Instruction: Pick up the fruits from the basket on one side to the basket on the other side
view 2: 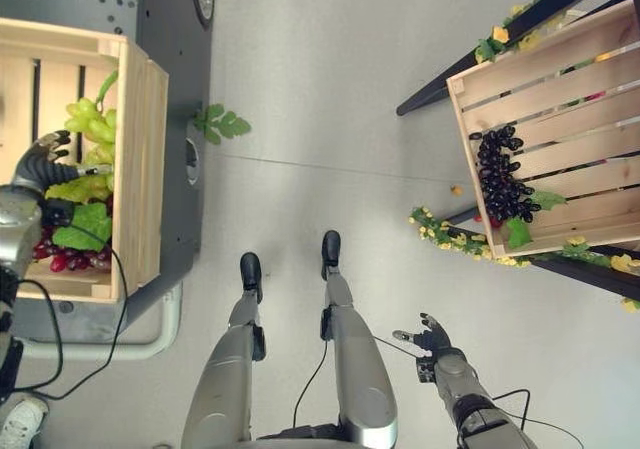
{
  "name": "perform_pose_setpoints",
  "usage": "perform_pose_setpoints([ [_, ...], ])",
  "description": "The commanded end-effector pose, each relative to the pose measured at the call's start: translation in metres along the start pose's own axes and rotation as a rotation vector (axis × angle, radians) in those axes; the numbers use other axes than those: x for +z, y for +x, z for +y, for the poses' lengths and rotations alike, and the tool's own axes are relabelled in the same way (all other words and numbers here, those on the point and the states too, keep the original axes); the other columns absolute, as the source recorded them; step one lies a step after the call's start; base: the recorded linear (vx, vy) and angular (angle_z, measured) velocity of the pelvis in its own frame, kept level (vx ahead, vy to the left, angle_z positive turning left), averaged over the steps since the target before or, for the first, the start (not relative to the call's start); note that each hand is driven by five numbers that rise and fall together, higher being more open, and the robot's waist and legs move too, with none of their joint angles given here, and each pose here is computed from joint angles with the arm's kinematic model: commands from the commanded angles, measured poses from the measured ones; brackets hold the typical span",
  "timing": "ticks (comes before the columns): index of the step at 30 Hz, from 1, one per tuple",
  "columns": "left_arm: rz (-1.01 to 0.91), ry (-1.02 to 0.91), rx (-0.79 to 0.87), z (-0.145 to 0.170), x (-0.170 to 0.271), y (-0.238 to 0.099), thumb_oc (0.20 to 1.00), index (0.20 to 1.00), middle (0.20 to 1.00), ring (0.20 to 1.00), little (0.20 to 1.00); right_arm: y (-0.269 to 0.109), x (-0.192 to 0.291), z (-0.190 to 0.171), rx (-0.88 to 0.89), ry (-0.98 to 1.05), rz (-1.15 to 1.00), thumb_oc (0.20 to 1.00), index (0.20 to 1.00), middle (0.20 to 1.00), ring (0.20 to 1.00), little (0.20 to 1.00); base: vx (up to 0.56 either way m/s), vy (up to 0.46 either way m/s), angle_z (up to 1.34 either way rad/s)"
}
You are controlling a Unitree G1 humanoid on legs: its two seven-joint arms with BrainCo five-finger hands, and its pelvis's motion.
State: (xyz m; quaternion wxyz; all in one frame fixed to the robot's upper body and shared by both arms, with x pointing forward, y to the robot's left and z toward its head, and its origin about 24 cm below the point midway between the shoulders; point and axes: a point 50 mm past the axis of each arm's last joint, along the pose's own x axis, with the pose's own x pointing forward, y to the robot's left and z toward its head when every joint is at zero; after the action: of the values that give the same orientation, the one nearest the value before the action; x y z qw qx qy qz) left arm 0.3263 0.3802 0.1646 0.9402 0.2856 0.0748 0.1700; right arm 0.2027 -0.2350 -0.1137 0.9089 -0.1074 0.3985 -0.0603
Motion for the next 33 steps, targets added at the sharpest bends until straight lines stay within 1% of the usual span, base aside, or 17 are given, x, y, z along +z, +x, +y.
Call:
perform_pose_setpoints([
  [1,-0.036,-0.015,0.03,0.019,0.001,-0.006,1.0,1.0,1.0,1.0,1.0,-0.008,-0.023,-0.024,-0.052,-0.014,0.058,1.0,1.0,1.0,1.0,1.0,0.0,0.0,0.0],
  [8,-0.081,-0.022,0.049,0.033,0.004,-0.015,1.0,1.0,1.0,1.0,1.0,-0.009,-0.025,-0.024,-0.047,-0.015,0.053,1.0,1.0,1.0,1.0,1.0,0.0,0.0,0.0],
  [15,-0.073,0.013,0.055,0.045,-0.005,-0.025,1.0,1.0,1.0,1.0,1.0,-0.01,-0.023,-0.026,-0.048,-0.018,0.038,1.0,1.0,1.0,1.0,1.0,0.0,0.0,0.0],
  [18,-0.07,0.0,0.057,0.045,-0.009,-0.029,1.0,1.0,1.0,1.0,1.0,-0.01,-0.023,-0.027,-0.049,-0.019,0.035,1.0,1.0,1.0,1.0,1.0,0.0,0.0,0.0],
  [25,-0.119,-0.04,0.107,0.041,0.003,-0.022,1.0,1.0,1.0,1.0,1.0,-0.009,-0.02,-0.025,-0.05,-0.017,0.025,1.0,1.0,1.0,1.0,1.0,0.0,-0.001,0.01],
  [33,-0.189,0.069,0.142,0.031,0.034,-0.009,1.0,1.0,1.0,1.0,1.0,-0.007,-0.017,-0.024,-0.054,-0.021,0.02,1.0,1.0,1.0,1.0,1.0,0.0,-0.001,0.0],
])
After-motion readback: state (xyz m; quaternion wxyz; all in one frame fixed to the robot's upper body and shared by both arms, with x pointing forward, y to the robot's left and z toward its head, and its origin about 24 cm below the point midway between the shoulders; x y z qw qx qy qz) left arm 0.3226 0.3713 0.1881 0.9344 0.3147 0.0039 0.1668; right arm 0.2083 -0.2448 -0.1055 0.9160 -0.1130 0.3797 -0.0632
